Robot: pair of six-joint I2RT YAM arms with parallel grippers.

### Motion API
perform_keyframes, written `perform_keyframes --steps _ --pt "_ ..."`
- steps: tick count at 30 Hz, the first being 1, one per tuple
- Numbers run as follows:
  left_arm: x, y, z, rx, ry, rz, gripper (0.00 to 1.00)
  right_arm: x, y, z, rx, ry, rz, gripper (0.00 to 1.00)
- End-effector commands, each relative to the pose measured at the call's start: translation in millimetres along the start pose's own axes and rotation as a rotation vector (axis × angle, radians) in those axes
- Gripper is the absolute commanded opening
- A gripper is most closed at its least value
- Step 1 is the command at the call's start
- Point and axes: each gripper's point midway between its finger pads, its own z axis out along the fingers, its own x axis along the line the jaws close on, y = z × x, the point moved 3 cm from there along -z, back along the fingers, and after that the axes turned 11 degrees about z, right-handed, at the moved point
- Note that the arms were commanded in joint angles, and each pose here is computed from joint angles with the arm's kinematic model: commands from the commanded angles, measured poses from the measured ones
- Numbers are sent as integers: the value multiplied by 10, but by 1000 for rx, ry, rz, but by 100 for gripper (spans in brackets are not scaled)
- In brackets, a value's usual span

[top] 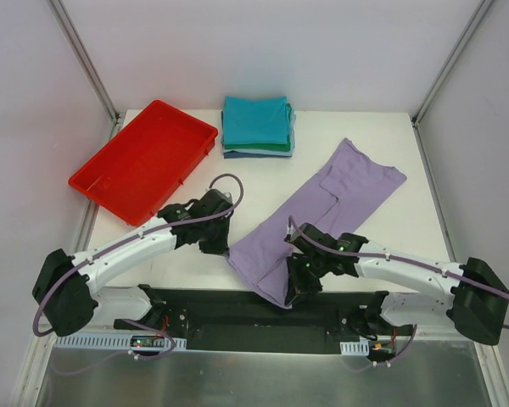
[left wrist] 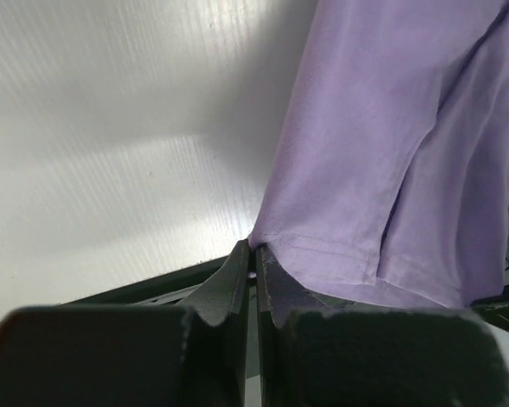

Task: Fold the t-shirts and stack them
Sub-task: Fold the folded rectangular tshirt in 1/3 of the way

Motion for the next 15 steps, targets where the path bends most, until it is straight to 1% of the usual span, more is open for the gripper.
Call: perform_keyframes --steps 1,4,8,11,15 --pt "-102 343 -101 -67 4 29 0 26 127 -165 -63 64 10 0" --pt "-243 626 -67 -115 -11 34 0 -166 314 -306 -165 66 80 0" --pt "-487 1166 -41 -220 -31 60 0 -292 619 -579 -332 110 103 0" --pt "-668 1459 29 -231 -57 89 0 -452 816 -729 -416 72 154 1" --pt "-831 1836 147 -258 -64 103 0 -620 987 -887 -484 29 209 0"
